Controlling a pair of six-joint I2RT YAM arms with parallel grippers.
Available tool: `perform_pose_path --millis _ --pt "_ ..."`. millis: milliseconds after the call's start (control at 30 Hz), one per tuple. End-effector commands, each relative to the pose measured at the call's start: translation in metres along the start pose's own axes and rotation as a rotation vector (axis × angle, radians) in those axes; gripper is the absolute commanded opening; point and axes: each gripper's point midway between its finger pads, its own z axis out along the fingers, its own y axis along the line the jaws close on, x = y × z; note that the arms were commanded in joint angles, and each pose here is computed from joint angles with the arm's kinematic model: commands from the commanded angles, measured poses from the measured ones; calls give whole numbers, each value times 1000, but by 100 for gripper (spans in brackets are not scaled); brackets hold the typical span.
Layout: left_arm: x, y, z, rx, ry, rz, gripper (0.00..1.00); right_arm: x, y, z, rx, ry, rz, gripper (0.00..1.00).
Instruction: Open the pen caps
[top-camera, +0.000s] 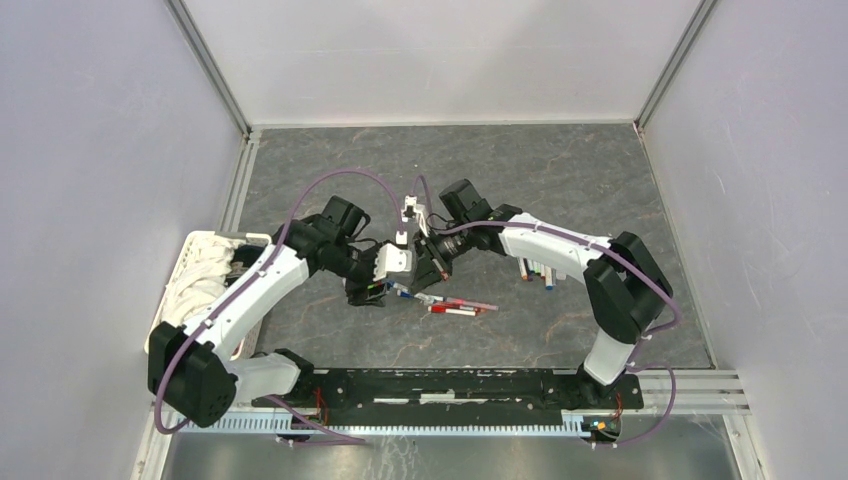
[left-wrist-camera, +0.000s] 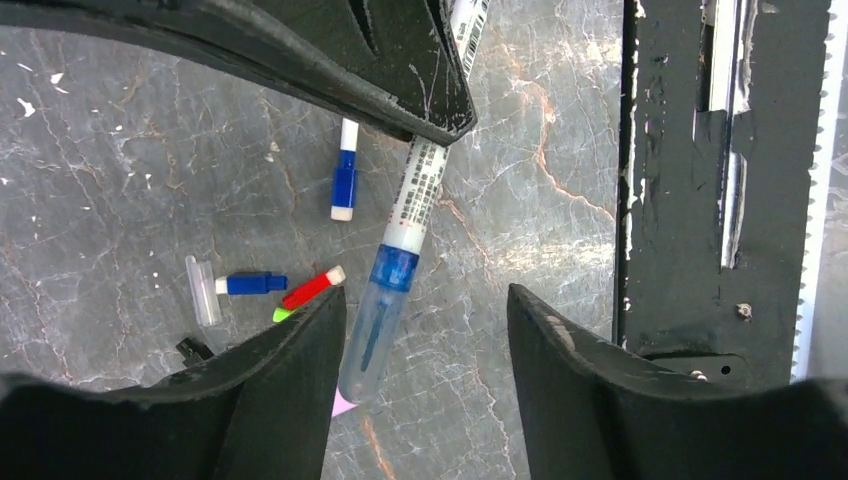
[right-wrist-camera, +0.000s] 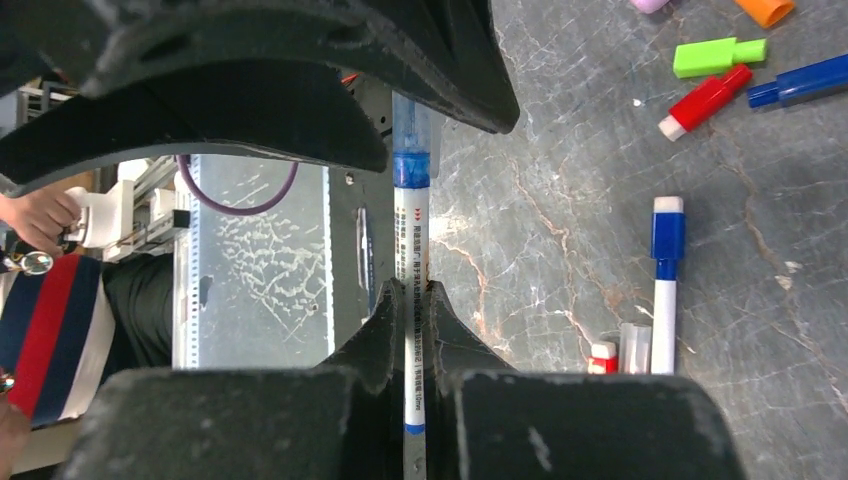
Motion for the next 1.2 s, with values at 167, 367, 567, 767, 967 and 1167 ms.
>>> perform_pose_path --millis 167,367,567,767,967,1167 --pt "-9 3 7 5 1 116 30 -10 7 7 -69 6 56 0" --pt "-7 -3 15 34 10 111 2 -17 7 12 -70 -26 88 19" --pt "-12 -1 13 12 -10 111 2 -10 4 23 -81 -62 136 38" --pt "-13 4 9 -28 -2 117 2 -2 10 31 -118 -61 136 34" --pt "-15 0 10 -13 -22 117 26 -13 14 29 -128 -73 131 0" --pt "-16 -3 12 -6 -30 136 42 -16 15 30 -143 -66 139 0"
